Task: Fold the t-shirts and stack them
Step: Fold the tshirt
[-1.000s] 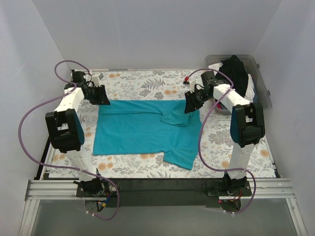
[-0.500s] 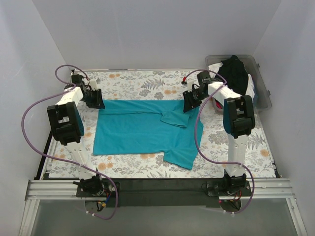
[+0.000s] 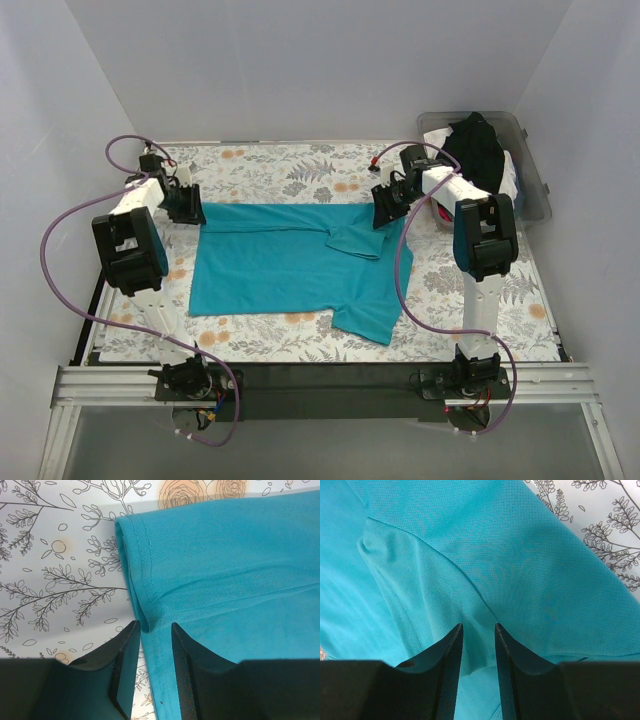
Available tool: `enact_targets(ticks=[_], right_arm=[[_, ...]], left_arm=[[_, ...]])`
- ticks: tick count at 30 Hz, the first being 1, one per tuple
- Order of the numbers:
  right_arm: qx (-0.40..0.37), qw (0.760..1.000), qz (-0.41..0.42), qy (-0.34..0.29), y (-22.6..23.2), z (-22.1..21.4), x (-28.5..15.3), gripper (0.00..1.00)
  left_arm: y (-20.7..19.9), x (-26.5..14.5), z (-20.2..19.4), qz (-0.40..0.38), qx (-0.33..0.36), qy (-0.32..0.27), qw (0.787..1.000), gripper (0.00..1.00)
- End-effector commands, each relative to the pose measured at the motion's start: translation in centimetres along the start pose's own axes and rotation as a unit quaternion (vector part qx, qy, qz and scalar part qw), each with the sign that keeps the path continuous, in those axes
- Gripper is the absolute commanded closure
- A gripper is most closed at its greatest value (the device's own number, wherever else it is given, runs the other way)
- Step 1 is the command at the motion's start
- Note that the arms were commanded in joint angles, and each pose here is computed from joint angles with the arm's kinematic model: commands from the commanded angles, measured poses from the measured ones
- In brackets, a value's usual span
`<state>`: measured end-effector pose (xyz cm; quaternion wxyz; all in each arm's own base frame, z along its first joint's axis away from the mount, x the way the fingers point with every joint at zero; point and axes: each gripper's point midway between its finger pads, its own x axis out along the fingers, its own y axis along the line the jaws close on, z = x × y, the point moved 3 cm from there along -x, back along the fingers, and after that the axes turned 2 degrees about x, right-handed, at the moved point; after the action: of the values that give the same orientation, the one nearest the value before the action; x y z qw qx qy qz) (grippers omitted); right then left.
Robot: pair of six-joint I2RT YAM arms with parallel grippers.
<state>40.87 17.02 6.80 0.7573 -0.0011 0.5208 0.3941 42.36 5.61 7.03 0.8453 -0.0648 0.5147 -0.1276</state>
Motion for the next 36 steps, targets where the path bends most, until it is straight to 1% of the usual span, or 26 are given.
enact_targets(ticks=[1,8,11,16,18,23,26,28,29,32,35,36], right_arm=[[-0.01,1.0,-0.001,-0.009,0.41,0.81,-0.58,0.62],[-0.01,1.0,-0.003,-0.005,0.33,0.62,-0.41,0.62],[-0.01,1.0,-0.005,-0.005,0.17,0.59,-0.37,0.62],[-0.009,1.0,-0.003,-0.002,0.22,0.49,-0.22,0.62],[-0.009,1.0,-0.003,-0.002,0.19,0.44,-0.17,0.62],[-0.01,1.0,-0.004,-0.001,0.22,0.35,-0.26,0.62],[-0.01,1.0,-0.004,-0.002,0.22,0.4,-0.28,0.62],[-0.009,1.0,-0.004,-0.002,0.13,0.36,-0.21,0.61],[-0.01,1.0,-0.002,-0.001,0.21,0.34,-0.18,0.62],[-0.009,1.0,-0.002,0.0,0.22,0.29,-0.15,0.62],[-0.007,1.0,-0.002,-0.001,0.11,0.29,-0.11,0.62],[-0.007,1.0,-0.003,0.0,0.1,0.26,-0.11,0.62]], left_arm=[[-0.05,-0.65,0.98,-0.006,0.01,-0.012,1.0,0.7],[-0.47,-0.02,0.84,-0.027,-0.001,-0.002,1.0,0.7],[-0.5,0.09,0.92,-0.03,-0.001,-0.002,1.0,0.74],[-0.66,-0.18,1.22,-0.031,-0.001,-0.011,0.999,0.76],[-0.68,-0.08,1.16,-0.033,-0.001,-0.01,0.999,0.75],[-0.61,-0.01,1.48,-0.032,-0.004,-0.016,0.999,0.67],[-0.48,0.12,1.67,-0.031,-0.007,-0.013,0.999,0.67],[-0.48,0.3,1.59,-0.034,-0.007,-0.01,0.999,0.69],[-0.48,0.3,1.59,-0.034,-0.008,-0.01,0.999,0.72],[-0.64,0.19,1.59,-0.037,-0.008,-0.013,0.999,0.76],[-0.73,0.08,1.57,-0.039,-0.005,-0.013,0.999,0.85],[-0.72,0.11,1.44,-0.039,-0.006,-0.01,0.999,0.92]])
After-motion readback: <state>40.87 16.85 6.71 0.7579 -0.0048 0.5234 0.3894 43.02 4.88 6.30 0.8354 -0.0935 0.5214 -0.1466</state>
